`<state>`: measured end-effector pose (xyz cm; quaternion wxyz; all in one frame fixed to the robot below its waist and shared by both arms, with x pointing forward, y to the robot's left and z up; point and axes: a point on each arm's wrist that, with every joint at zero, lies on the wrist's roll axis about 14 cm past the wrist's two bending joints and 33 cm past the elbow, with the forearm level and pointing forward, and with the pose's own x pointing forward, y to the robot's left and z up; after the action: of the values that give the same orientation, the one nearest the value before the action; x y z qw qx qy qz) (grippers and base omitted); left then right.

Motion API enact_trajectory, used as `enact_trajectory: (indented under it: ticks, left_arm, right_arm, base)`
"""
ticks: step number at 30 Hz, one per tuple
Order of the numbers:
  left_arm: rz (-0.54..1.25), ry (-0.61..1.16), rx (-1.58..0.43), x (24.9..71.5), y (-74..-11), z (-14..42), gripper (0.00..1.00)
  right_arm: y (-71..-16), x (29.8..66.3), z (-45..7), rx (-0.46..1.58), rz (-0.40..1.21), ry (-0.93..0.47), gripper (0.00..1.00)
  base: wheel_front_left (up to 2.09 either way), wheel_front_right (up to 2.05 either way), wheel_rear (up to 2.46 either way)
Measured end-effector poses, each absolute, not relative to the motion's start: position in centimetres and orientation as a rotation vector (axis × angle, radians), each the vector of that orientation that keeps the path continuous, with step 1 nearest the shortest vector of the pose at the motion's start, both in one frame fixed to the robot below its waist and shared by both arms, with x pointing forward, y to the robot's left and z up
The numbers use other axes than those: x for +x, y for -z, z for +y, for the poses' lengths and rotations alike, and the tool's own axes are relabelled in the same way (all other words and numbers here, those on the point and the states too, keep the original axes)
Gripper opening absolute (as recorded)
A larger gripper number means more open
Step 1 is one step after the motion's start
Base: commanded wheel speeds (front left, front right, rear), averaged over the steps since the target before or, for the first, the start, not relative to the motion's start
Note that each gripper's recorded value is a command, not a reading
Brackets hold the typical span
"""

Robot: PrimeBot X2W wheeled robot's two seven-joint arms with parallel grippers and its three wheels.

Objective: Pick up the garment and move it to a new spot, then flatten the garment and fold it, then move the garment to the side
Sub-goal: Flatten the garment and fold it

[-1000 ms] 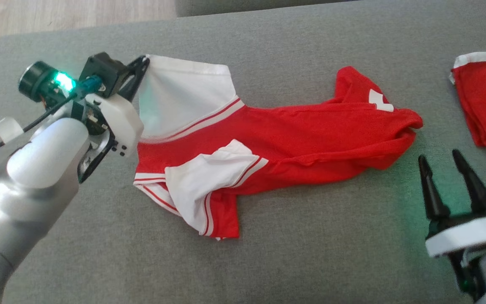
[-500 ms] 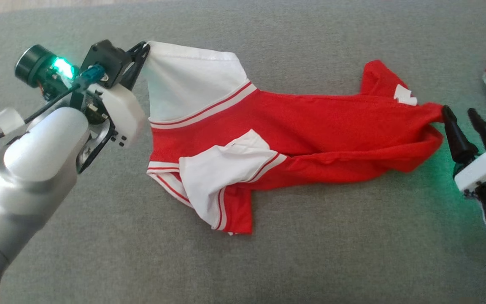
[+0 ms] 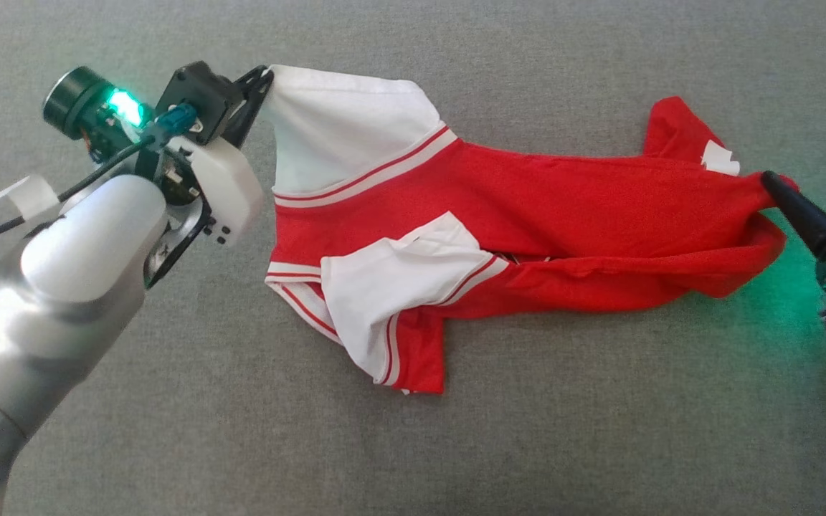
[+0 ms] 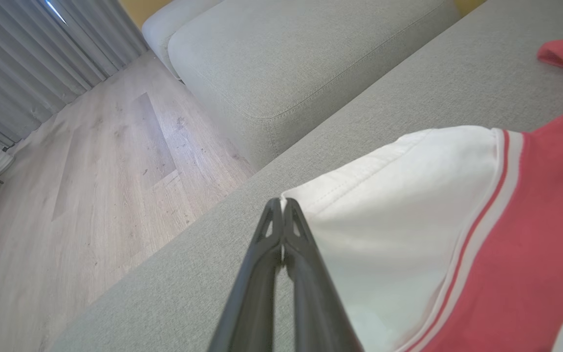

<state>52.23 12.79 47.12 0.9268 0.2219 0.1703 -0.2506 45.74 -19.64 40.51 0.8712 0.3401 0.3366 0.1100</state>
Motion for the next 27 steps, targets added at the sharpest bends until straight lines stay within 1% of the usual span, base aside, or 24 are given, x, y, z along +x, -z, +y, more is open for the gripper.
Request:
enact_trajectory:
  ticks: [5,6,7,8,9,10,11,12,15,16,17,18,23,27]
  left_arm:
    - [0.358,0.517,0.457,52.5,-46.7,12.8,0.00]
    - [0.358,0.516,0.458,52.6,-46.8,12.8,0.00]
    - [0.358,0.516,0.458,52.7,-46.8,12.8,0.00]
    - [0.358,0.516,0.458,52.7,-46.7,12.8,0.00]
    - [0.360,0.516,0.458,52.7,-46.7,12.8,0.00]
    - [0.361,0.516,0.458,52.7,-46.6,12.8,0.00]
    - [0.363,0.516,0.458,52.7,-46.6,12.8,0.00]
    - [0.364,0.515,0.458,52.7,-46.5,12.9,0.00]
    - [0.367,0.512,0.460,52.7,-46.4,13.0,0.00]
    - [0.368,0.512,0.461,52.7,-46.4,13.0,0.00]
    - [0.370,0.512,0.461,52.7,-46.4,13.0,0.00]
    - [0.370,0.512,0.462,52.7,-46.3,13.0,0.00]
    - [0.342,0.511,0.465,52.8,-47.1,12.9,0.00]
    - [0.246,0.510,0.473,53.1,-49.6,12.6,0.00]
  right_arm:
    - [-40.4,46.4,-20.0,0.737,0.710,-0.227,1.00]
    - [-40.4,46.4,-19.9,0.746,0.711,-0.228,0.96]
    - [-40.4,46.5,-19.8,0.756,0.712,-0.228,0.86]
    - [-40.4,46.5,-19.7,0.765,0.711,-0.228,0.73]
    - [-40.4,46.6,-19.7,0.772,0.710,-0.228,0.51]
    - [-40.4,46.6,-19.7,0.773,0.711,-0.228,0.42]
    - [-40.4,46.6,-19.8,0.772,0.712,-0.227,0.31]
    - [-40.4,46.6,-19.8,0.770,0.713,-0.226,0.25]
    - [-40.5,46.8,-20.0,0.770,0.705,-0.222,0.24]
    - [-40.6,46.9,-20.1,0.768,0.696,-0.219,0.21]
    - [-40.7,47.0,-20.3,0.762,0.687,-0.216,0.08]
    - [-40.9,47.2,-20.5,0.756,0.674,-0.213,0.00]
    - [-43.5,48.9,-21.1,0.753,0.560,-0.210,0.00]
    - [-47.1,49.9,-21.2,0.734,0.436,-0.235,0.00]
  base:
    - [0.00,0.00,0.00]
    - [0.00,0.00,0.00]
    - [0.00,0.00,0.00]
    - [0.00,0.00,0.00]
    - [0.00,0.00,0.00]
    - [0.00,0.00,0.00]
    - [0.00,0.00,0.00]
    - [0.00,0.00,0.00]
    - [0.00,0.00,0.00]
    - [0.00,0.00,0.00]
    - [0.00,0.00,0.00]
    - [0.00,0.00,0.00]
    - [0.00,0.00,0.00]
    - [0.00,0.00,0.00]
